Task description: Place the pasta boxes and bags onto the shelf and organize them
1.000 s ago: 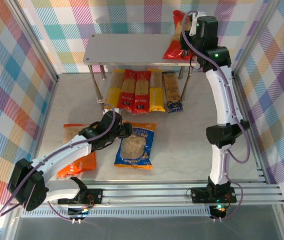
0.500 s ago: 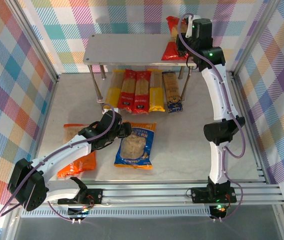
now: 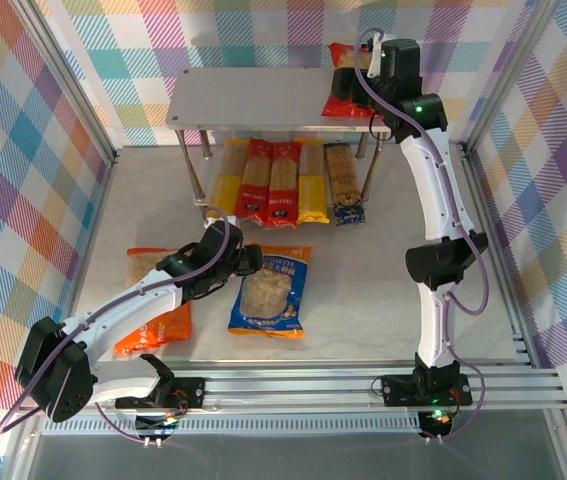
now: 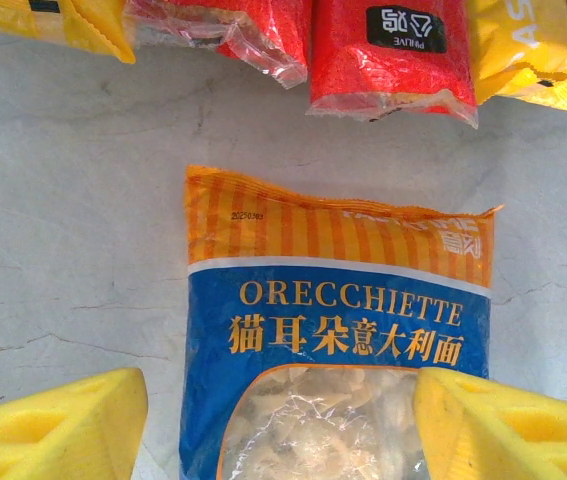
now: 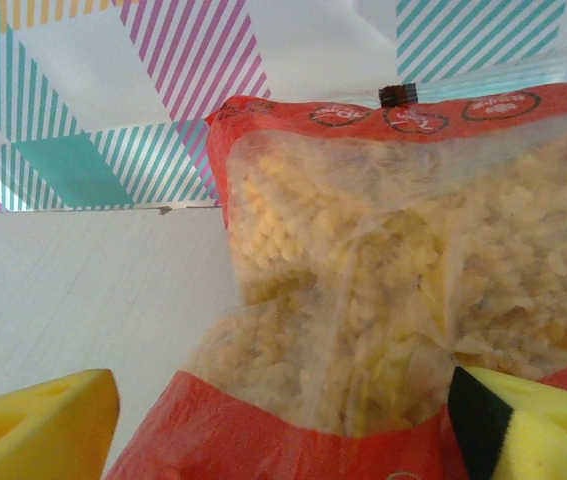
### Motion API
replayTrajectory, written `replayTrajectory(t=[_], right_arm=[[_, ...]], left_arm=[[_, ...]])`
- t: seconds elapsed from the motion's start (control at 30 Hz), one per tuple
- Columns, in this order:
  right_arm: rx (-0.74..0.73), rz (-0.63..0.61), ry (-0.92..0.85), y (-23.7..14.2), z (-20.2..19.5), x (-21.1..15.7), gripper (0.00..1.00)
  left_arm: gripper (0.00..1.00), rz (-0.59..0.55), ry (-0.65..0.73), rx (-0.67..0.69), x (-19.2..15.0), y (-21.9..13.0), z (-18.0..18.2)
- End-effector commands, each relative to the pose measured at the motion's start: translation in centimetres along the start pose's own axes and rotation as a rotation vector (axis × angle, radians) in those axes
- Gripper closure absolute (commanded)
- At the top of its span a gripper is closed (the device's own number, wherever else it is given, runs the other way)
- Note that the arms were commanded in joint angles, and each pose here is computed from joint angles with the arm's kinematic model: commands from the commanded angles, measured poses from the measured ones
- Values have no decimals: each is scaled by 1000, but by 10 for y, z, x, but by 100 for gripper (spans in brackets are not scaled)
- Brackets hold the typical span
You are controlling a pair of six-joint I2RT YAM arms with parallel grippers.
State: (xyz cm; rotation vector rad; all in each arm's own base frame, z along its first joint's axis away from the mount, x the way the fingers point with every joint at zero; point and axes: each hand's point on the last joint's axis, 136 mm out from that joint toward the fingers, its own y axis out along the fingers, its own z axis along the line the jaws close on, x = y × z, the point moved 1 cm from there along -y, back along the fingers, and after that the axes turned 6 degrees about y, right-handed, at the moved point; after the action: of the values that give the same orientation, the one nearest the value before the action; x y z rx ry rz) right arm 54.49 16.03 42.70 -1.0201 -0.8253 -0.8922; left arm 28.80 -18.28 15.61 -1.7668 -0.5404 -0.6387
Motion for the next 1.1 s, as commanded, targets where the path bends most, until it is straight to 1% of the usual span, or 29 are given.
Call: replayTrajectory(t=[0.0, 0.07, 0.2, 0.37, 0.5, 0.63, 0.77, 0.8, 0.83, 0.97, 1.07], right_arm=[[47, -49, 41, -31, 6, 23, 8], [68, -71, 55, -41, 7, 31, 7], [132, -104, 56, -60, 18, 43, 0], [222, -153, 33, -79, 35, 57, 1], [235, -192, 14, -97, 39, 68, 1], [236, -182, -2, -125, 41, 67, 1], [223, -122, -3, -148, 36, 46, 1], [221, -94, 0, -151, 33, 34, 1], [219, -83, 2, -158, 31, 25, 1], [207, -48, 3, -184, 21, -13, 1], [211, -5, 12, -205, 16, -45, 1]], left_arm=[[29, -18, 10, 16, 9, -8, 4], [28, -21, 11, 18, 9, -9, 4], [27, -25, 10, 29, 9, -9, 7], [26, -25, 6, 31, 8, -7, 8], [27, -10, 10, 32, 2, -5, 10], [30, 1, 25, -19, -4, -8, -6], [28, 23, 96, 6, -19, -9, -25], [28, 42, 95, 9, -25, -5, -26], [25, 63, 92, 7, -33, -1, -28], [24, 131, 86, 3, -58, 13, -34], [23, 164, 117, 30, -70, 20, -37]])
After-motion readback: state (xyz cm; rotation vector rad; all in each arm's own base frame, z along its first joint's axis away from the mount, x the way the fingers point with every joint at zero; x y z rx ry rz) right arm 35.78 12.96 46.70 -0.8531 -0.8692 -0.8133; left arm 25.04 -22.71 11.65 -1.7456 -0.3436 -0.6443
